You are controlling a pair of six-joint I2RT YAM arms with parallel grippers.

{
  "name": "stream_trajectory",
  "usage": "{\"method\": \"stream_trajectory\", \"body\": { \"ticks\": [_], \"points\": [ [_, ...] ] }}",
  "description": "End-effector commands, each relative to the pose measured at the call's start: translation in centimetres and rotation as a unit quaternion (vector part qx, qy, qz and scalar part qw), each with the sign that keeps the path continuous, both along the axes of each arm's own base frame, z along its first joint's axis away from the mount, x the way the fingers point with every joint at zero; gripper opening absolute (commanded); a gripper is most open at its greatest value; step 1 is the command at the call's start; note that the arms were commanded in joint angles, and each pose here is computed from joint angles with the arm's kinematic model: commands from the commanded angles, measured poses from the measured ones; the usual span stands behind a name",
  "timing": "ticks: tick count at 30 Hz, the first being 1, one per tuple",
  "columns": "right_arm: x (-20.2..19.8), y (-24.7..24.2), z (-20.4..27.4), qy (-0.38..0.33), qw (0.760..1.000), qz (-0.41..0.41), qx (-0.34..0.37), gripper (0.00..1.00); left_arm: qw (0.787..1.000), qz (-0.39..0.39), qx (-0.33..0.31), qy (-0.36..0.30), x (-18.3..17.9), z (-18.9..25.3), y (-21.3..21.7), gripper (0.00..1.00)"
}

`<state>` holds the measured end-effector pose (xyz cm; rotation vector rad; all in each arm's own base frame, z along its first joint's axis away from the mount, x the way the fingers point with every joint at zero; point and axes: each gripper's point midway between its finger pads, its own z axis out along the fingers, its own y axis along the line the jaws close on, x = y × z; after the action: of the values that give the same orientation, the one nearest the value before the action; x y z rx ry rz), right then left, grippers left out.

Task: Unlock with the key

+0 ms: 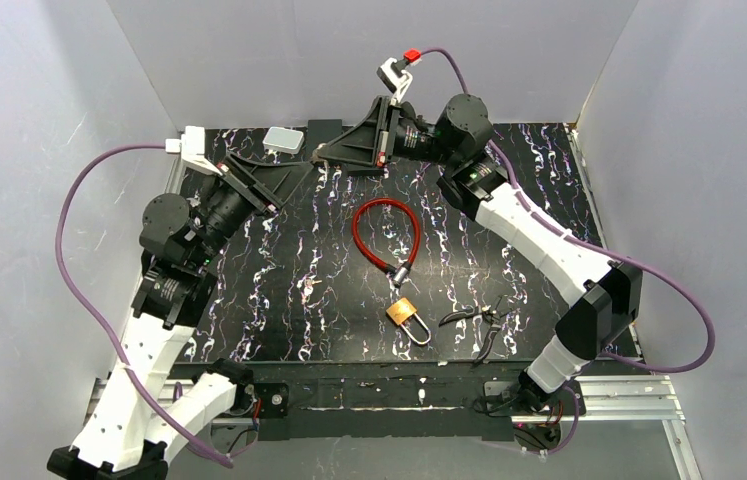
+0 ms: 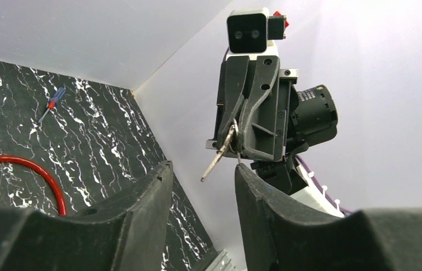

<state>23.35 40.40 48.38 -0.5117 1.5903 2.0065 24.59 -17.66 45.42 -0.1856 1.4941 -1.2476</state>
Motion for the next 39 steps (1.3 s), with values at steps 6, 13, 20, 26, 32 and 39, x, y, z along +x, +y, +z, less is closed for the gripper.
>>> {"method": "stream_trajectory", "body": {
  "ticks": [6, 13, 20, 26, 32, 39],
  "points": [
    [-1.9, -1.3, 2.3, -0.027, 0.999, 0.01, 0.023, 0.01, 0.998, -0.018, 0.011, -0.06, -0.4, 2.6, -0.5, 0.2],
    [-2.0, -1.3, 1.5, -0.023, 0.999, 0.019, 0.012, 0.01, 0.997, -0.025, 0.016, -0.076, -0.8, 3.0, -0.6, 0.0],
    [0.0, -2.8, -0.5, -0.035, 0.999, -0.018, -0.031, 0.63, 0.997, -0.035, 0.066, -0.035, -2.1, 1.2, -0.4, 0.0],
    [1.5, -5.2, -1.5, -0.069, 0.991, -0.107, -0.03, 0.72, 0.984, -0.041, 0.169, 0.048, -5.0, -2.3, 1.2, 0.0],
    [-0.6, -4.8, 0.6, -0.109, 0.992, -0.033, 0.048, 0.73, 0.965, -0.134, 0.211, 0.084, -8.5, -3.0, 0.2, 0.0],
    [-4.8, -2.3, 1.6, -0.11, 0.986, 0.105, 0.071, 0.64, 0.956, -0.18, 0.212, 0.098, -9.0, -2.6, -0.9, 0.0]
  ]
}}
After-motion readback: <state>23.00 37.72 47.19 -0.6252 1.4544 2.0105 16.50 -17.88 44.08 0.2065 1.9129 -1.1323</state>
